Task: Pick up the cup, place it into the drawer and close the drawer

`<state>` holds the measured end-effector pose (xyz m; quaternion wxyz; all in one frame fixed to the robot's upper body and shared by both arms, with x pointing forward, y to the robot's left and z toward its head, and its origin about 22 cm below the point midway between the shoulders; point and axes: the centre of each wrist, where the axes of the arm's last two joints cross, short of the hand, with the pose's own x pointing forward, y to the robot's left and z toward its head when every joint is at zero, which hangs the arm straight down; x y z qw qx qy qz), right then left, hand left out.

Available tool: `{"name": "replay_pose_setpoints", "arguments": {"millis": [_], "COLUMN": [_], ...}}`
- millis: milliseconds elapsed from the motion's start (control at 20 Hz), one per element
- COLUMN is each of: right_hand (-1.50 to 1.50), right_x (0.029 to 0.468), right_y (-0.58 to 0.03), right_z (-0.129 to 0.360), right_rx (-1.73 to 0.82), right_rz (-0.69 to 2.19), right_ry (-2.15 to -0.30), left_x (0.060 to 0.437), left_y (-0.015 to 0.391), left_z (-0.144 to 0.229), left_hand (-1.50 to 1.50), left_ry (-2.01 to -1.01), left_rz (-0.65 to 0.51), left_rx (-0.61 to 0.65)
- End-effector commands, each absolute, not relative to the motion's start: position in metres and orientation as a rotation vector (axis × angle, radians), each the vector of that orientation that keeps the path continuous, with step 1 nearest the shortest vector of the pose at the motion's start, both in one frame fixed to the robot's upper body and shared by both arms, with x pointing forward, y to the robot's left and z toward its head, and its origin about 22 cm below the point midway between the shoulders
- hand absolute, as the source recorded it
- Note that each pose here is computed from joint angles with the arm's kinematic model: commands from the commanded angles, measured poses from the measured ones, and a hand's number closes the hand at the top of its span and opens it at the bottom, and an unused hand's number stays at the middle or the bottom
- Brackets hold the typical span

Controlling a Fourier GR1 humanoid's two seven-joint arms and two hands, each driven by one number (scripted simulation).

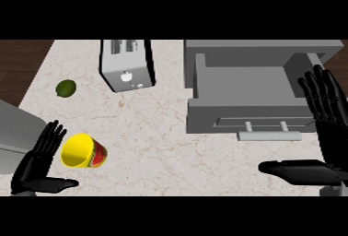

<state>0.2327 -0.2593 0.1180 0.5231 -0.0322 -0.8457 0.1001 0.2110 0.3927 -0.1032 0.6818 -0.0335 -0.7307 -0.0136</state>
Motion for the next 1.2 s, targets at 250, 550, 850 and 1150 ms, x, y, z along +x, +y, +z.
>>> {"name": "replay_pose_setpoints", "arguments": {"millis": [250, 550, 850, 1150], "right_hand": [-1.5, -1.5, -1.5, -1.5], "right_x": [0.23, 0.23, 0.237, 0.229], "right_y": [-0.266, -0.251, -0.257, -0.265], "right_z": [0.108, 0.117, 0.119, 0.119], "right_rx": [-0.072, -0.058, -0.077, -0.045], "right_rz": [0.243, 0.244, 0.242, 0.262], "right_ry": [-2.019, -2.026, -2.03, -2.032], "left_x": [0.209, 0.222, 0.219, 0.228], "left_y": [0.393, 0.387, 0.392, 0.377], "left_z": [-0.135, -0.137, -0.136, -0.141], "left_hand": [-1.5, -1.5, -1.5, -1.5], "left_ry": [-1.691, -1.696, -1.724, -1.718], "left_rz": [0.005, -0.003, -0.041, -0.011], "left_rx": [-0.122, -0.124, -0.131, -0.163]}}
